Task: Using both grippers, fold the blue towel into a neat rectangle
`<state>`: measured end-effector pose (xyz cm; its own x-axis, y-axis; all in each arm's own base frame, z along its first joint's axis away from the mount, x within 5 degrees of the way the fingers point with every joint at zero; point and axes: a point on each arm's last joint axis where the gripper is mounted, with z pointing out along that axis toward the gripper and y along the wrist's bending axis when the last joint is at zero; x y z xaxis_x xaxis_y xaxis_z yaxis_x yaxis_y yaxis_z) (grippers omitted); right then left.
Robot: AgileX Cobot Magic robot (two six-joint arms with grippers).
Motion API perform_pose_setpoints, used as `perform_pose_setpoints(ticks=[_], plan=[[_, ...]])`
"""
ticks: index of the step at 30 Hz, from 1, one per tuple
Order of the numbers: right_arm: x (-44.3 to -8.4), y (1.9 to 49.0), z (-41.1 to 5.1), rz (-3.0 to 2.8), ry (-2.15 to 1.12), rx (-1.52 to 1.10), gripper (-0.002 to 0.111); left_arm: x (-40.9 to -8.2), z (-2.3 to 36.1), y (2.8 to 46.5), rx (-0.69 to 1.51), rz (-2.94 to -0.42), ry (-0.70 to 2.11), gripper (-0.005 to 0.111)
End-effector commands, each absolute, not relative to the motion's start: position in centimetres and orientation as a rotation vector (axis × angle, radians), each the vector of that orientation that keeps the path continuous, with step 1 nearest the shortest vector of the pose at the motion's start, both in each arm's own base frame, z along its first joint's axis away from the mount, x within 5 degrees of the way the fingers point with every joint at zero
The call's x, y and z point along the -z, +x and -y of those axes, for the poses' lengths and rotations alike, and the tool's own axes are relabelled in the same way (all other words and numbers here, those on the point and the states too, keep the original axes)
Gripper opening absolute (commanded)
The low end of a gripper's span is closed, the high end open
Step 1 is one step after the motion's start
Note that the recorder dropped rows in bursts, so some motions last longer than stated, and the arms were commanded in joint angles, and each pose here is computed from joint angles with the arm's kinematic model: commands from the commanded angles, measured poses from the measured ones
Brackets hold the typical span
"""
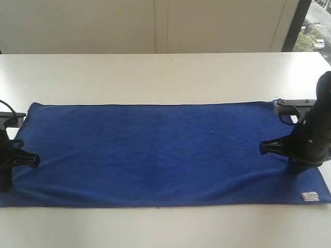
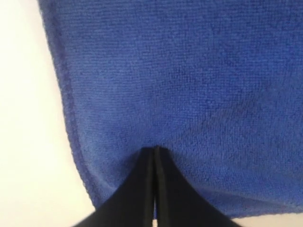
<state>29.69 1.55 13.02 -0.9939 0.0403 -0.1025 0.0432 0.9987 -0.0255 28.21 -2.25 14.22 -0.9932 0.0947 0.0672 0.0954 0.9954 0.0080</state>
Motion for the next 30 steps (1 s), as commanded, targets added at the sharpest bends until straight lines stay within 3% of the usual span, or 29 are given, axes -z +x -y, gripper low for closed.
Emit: perform_pose_setpoints(ticks=[1, 9, 20, 30], plan=[[-12.0, 29.4, -1.2, -3.086, 0.052, 0.08, 0.0, -13.8, 2.0, 27.9, 0.057, 3.033, -0.148, 0.0], [-13.1, 29.8, -1.2, -3.02, 0.051, 0.068, 0.0, -13.9, 2.3, 28.0, 0.006, 3.06, -0.14, 0.0], [-20.0, 30.8, -1.3, -2.756, 0.054, 0.033, 0.0, -18.7, 3.0, 28.7, -0.127, 3.252, -0.158, 0.0], [-15.8, 34.4, -0.4, -2.835, 0.046, 0.085, 0.0, -19.7, 2.3, 30.3, -0.131, 3.259, -0.191, 0.0]])
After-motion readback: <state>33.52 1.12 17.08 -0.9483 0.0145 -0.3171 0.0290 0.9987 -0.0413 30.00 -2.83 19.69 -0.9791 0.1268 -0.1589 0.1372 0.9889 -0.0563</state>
